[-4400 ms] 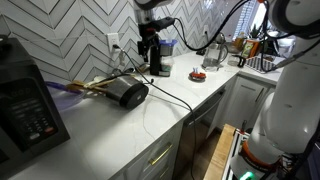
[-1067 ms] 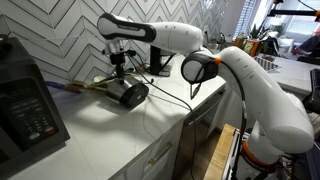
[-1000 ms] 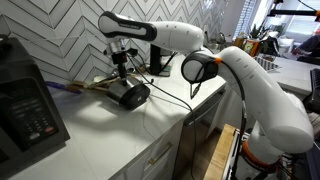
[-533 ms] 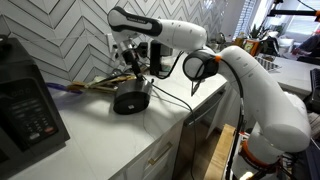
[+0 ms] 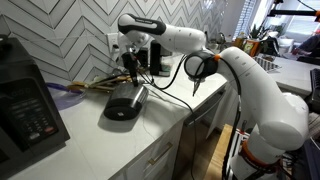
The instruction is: Put the silver tin with a black vest in an upright position
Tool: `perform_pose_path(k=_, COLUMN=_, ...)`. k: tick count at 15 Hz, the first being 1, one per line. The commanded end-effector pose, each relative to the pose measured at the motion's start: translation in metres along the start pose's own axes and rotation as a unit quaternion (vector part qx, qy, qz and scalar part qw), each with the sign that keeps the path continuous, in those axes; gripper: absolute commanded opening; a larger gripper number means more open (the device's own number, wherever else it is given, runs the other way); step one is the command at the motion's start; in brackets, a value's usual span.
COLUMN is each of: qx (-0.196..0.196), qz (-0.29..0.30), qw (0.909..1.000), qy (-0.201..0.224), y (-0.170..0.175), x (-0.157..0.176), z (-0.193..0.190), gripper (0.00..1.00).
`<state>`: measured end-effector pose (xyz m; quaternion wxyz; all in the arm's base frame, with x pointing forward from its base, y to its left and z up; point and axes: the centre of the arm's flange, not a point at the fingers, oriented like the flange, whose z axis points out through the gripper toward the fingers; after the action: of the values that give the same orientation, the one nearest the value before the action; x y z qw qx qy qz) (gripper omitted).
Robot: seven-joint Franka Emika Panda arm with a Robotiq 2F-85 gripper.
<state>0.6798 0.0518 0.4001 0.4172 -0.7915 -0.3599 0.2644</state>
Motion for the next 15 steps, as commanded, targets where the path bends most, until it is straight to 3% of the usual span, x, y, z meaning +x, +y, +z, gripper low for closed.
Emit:
perform_pose_path(k=1, qx=0.053, qz=-0.013, qw=0.9952, qy=0.082, y=-0.007, x=0.022, z=-0.063, gripper=0.00)
perform_pose_path(k=5, qx=0.085, qz=-0.009, qw=0.9854, qy=0.147, y=-0.014, x=0.025, z=-0.076, gripper=0.00)
perform_pose_path(k=11, qx=0.130, qz=-0.048, qw=0.9866, qy=0.086, y=-0.044, x=0.037, z=-0.056, gripper=0.01)
perform_pose_path(k=15, qx=0.127, qz=-0.031, qw=0.9912, qy=0.020, y=-0.069, x=0.012, z=-0.040, gripper=0.01)
